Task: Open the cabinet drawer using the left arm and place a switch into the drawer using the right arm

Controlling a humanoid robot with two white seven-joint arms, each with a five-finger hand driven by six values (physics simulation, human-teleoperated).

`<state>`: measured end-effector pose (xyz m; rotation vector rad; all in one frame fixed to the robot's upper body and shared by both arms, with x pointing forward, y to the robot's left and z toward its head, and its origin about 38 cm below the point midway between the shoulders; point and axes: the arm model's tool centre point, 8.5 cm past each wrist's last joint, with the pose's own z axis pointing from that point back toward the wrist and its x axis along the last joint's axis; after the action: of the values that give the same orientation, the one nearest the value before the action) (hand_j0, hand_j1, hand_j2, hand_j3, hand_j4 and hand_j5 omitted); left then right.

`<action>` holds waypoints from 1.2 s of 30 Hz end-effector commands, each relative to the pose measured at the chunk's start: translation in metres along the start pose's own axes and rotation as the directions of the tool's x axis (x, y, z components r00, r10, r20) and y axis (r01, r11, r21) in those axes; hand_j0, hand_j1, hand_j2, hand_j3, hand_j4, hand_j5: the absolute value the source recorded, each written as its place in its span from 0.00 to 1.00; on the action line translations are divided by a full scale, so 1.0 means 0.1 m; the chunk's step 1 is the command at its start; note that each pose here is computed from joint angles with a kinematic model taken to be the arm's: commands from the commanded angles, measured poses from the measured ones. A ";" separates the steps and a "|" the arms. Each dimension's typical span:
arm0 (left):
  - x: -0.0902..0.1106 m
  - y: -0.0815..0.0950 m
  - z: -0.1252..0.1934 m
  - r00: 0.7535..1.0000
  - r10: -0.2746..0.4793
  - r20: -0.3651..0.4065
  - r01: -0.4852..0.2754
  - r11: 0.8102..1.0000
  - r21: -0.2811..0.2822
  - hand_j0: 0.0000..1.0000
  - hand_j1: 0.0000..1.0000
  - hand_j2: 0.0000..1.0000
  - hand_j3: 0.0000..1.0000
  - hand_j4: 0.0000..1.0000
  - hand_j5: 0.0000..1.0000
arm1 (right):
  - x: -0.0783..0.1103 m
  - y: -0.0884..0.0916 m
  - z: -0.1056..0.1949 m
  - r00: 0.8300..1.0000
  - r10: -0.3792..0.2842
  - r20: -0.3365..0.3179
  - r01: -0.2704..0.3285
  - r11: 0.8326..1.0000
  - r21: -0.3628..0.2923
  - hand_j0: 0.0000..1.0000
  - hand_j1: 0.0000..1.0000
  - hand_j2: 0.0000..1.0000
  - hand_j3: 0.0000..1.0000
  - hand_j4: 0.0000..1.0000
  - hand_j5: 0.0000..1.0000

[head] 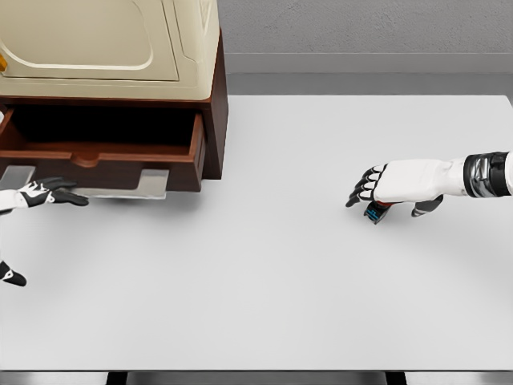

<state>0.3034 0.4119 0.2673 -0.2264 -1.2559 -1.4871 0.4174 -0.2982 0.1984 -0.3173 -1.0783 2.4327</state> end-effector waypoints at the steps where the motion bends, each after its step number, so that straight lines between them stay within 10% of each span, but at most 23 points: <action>1: -0.08 -0.09 0.05 0.996 -0.071 -0.057 0.067 0.996 -0.057 1.00 1.00 1.00 1.00 1.00 1.00 | 0.00 0.00 0.00 1.000 -0.004 -0.001 0.004 1.000 -0.003 0.97 0.97 0.97 0.97 0.97 0.97; 8: -0.08 -0.15 0.12 0.996 -0.076 -0.048 0.072 0.994 -0.084 1.00 1.00 1.00 1.00 1.00 1.00 | 0.00 0.00 0.00 1.000 -0.004 -0.001 0.004 1.000 -0.003 0.82 0.82 0.82 0.82 0.82 0.82; 36: 0.14 0.15 0.23 0.995 -0.096 0.003 0.096 0.995 0.021 1.00 1.00 1.00 1.00 1.00 1.00 | -0.02 0.00 -0.01 1.000 -0.012 -0.001 0.012 1.000 -0.001 0.86 0.86 0.86 0.86 0.86 0.86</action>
<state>0.2980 0.4239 0.2906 -0.1580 -1.2812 -1.5722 0.4194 -0.2991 0.1975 -0.3141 -1.0747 2.4259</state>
